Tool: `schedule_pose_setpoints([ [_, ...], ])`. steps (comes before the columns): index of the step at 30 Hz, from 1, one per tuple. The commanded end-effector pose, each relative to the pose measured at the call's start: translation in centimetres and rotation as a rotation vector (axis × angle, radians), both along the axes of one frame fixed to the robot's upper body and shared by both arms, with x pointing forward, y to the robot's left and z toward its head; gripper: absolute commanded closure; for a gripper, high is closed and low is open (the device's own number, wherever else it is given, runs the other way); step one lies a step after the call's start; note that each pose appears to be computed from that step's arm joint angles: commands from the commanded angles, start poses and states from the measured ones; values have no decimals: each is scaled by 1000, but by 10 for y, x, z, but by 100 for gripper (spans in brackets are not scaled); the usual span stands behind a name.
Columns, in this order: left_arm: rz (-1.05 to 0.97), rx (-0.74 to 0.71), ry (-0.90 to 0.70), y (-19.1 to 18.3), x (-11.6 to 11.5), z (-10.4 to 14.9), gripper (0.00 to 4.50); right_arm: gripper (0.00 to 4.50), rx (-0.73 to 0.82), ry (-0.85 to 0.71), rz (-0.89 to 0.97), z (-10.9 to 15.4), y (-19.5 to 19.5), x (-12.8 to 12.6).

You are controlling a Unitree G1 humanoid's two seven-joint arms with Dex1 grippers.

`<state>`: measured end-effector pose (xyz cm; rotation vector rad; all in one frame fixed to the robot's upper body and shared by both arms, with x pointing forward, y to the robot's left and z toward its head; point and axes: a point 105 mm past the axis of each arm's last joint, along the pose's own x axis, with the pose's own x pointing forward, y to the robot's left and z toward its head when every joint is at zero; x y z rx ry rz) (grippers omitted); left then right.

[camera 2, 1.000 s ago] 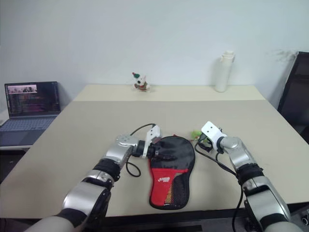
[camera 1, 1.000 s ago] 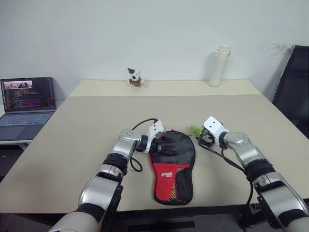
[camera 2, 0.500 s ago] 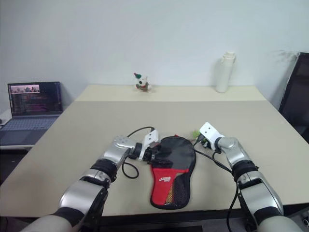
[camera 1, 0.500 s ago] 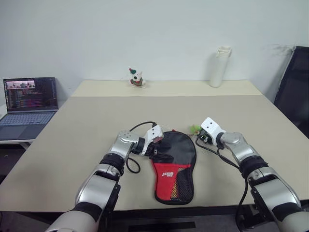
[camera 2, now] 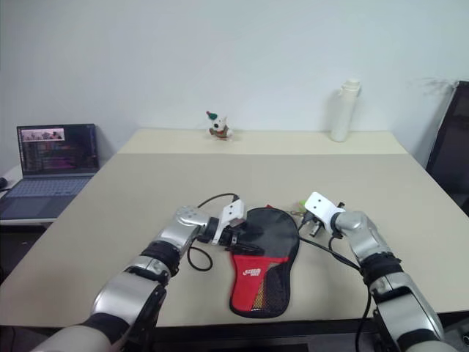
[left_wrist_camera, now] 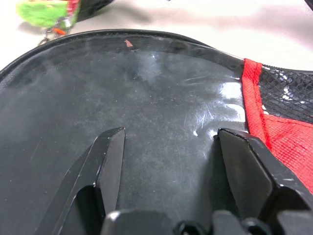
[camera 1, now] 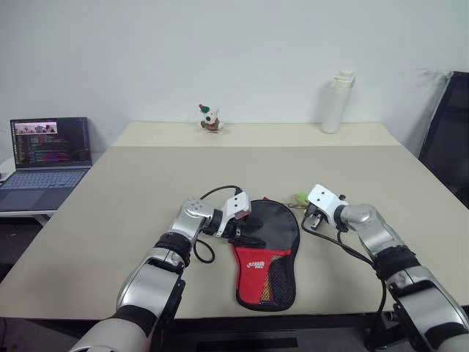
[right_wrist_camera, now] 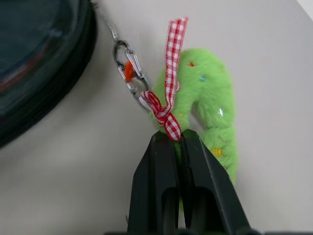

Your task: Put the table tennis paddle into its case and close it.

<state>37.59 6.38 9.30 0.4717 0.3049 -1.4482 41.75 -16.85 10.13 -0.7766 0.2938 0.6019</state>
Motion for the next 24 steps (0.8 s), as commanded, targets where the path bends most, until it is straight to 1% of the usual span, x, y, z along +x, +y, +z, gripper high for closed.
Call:
schedule_pose_setpoints([
  [1,-25,94,110,3,-15,-34,121,447,-26,-19,-24,15,-20,-13],
  [4,-27,85,126,1,-17,-37,121,447,-80,19,-20,12,-37,-41],
  [8,-33,86,137,-1,-20,-40,121,447,-111,79,12,12,-41,-76],
  [13,-36,85,141,-4,-20,-41,121,447,-105,168,106,10,-21,-129],
  [20,-29,89,143,-4,-20,-44,121,447,-81,345,252,-4,9,-200],
  [24,-30,94,147,-4,-21,-45,121,447,-47,444,312,-11,20,-229],
])
